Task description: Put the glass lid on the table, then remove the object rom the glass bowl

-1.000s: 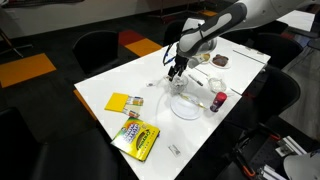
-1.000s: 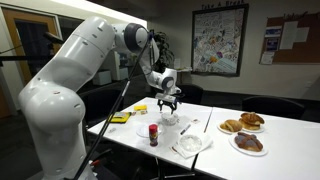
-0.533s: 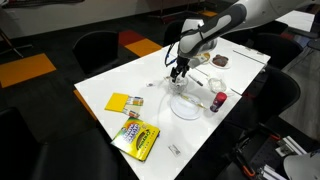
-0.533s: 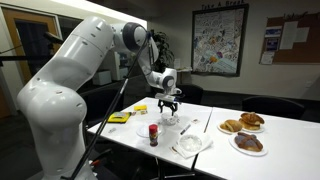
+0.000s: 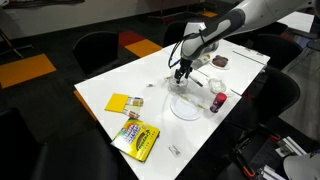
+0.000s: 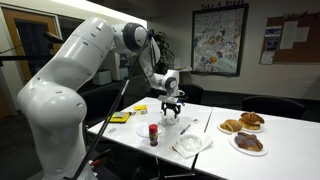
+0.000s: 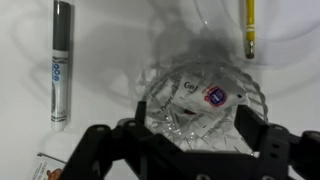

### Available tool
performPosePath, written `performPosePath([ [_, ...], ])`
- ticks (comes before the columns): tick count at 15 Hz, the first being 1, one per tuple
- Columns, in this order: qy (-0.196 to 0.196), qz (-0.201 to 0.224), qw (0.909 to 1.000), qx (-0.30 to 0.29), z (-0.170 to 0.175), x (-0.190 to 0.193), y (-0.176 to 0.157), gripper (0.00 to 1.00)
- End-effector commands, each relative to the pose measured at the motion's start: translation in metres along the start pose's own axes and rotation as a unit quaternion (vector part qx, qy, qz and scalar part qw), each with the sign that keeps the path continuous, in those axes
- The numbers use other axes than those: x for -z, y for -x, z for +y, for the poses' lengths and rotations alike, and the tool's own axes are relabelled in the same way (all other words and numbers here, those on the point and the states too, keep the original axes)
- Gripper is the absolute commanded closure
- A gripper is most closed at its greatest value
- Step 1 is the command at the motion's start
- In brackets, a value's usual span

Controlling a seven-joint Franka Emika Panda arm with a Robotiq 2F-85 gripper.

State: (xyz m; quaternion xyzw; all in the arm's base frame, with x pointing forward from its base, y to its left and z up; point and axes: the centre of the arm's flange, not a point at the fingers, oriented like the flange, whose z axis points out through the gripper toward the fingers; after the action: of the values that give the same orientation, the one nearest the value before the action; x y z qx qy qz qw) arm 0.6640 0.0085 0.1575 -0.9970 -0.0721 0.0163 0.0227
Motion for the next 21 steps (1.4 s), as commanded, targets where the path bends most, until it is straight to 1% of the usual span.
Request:
performPosePath([
  [1,0.011,-0.004,0.9999,0.000,0.005,-0.008,0.002,0.34],
  [2,0.013,-0.004,0.9999,0.000,0.006,-0.008,0.002,0.37],
  [3,0.014,-0.005,0.9999,0.001,0.004,-0.010,0.001,0.37],
  [4,0.014,-0.006,0.9999,0.002,0.004,-0.011,0.001,0.36],
  [5,0.014,-0.007,0.9999,0.003,0.004,-0.012,0.001,0.33],
  [6,0.015,-0.009,0.9998,0.005,0.005,-0.011,0.001,0.29],
  [8,0.016,-0.010,0.9998,0.007,-0.004,-0.010,-0.003,0.16],
  [9,0.017,-0.011,0.9998,0.010,-0.011,-0.008,-0.005,0.08],
  [10,0.016,-0.010,0.9997,0.012,-0.015,-0.007,-0.006,0.04],
  [11,0.017,-0.010,0.9997,0.014,-0.022,-0.005,-0.009,0.04],
  [12,0.017,-0.010,0.9997,0.015,-0.027,-0.003,-0.011,0.08],
  [13,0.018,-0.010,0.9997,0.017,-0.033,-0.003,-0.013,0.15],
  [14,0.018,-0.010,0.9997,0.017,-0.038,-0.003,-0.014,0.20],
  [15,0.017,-0.011,0.9996,0.017,-0.043,-0.005,-0.015,0.22],
  [16,0.017,-0.013,0.9996,0.017,-0.047,-0.007,-0.015,0.30],
  [18,0.019,-0.015,0.9996,0.016,-0.053,-0.010,-0.014,0.36],
  [19,0.020,-0.017,0.9996,0.014,-0.053,-0.011,-0.013,0.33],
  [20,0.020,-0.019,0.9996,0.012,-0.052,-0.013,-0.011,0.33],
  [21,0.021,-0.023,0.9995,0.009,-0.039,-0.011,-0.005,0.27],
])
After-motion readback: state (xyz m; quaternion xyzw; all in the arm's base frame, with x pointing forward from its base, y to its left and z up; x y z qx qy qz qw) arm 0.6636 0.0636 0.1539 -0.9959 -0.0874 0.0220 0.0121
